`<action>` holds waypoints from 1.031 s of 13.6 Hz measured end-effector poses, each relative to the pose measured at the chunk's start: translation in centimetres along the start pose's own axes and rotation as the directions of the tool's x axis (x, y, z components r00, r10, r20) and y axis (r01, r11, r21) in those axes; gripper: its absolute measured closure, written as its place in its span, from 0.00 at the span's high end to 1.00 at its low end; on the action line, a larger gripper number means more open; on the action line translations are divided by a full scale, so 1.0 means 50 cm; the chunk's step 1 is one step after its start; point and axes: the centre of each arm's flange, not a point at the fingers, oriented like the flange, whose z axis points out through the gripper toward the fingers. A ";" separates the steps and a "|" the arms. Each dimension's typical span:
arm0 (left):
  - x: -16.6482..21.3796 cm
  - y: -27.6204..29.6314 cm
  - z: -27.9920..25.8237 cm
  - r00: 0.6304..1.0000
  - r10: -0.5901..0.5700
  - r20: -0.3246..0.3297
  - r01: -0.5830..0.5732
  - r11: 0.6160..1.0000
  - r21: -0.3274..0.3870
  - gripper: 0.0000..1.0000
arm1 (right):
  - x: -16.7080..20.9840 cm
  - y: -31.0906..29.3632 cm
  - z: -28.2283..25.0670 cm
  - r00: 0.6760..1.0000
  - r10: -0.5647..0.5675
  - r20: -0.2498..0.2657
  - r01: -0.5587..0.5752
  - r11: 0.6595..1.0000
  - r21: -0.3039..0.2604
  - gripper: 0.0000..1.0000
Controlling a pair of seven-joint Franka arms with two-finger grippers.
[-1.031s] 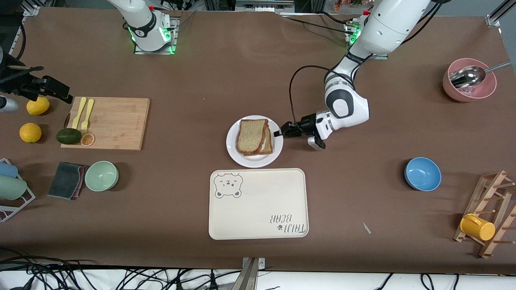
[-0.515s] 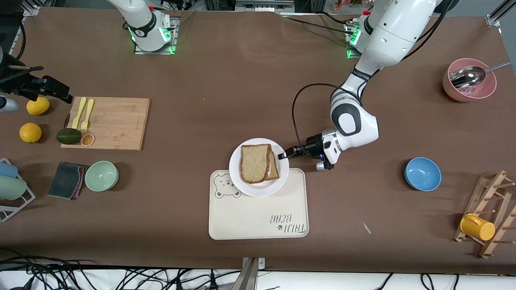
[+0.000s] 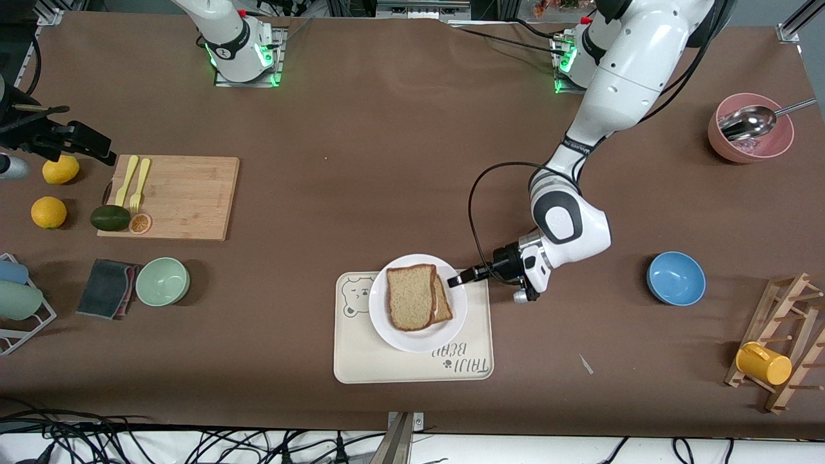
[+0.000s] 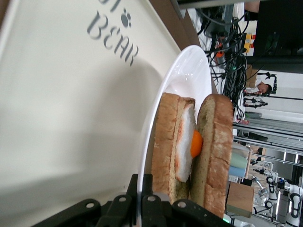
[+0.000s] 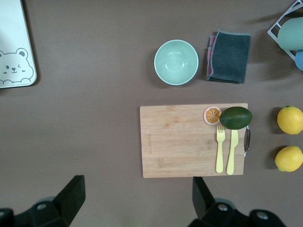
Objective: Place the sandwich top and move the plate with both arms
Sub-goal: 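Slide the white plate with the left gripper onto the bear tray, then hold the plate on the tray and release it with the left gripper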
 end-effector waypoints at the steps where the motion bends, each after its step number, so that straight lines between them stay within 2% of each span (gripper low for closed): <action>1: 0.015 -0.006 0.002 1.000 0.002 -0.009 -0.002 1.000 -0.001 0.05 | 0.000 0.000 0.000 1.000 0.000 0.000 0.000 1.000 0.000 1.00; 6: 0.075 -0.028 0.004 0.999 -0.001 -0.050 0.001 1.000 -0.004 0.05 | 0.000 0.000 0.000 1.000 0.000 0.000 0.000 1.000 0.000 1.00; 14: 0.082 -0.049 0.039 0.998 0.008 -0.063 -0.007 1.000 0.012 0.05 | 0.000 0.000 0.000 1.000 0.000 0.000 0.000 1.000 0.000 1.00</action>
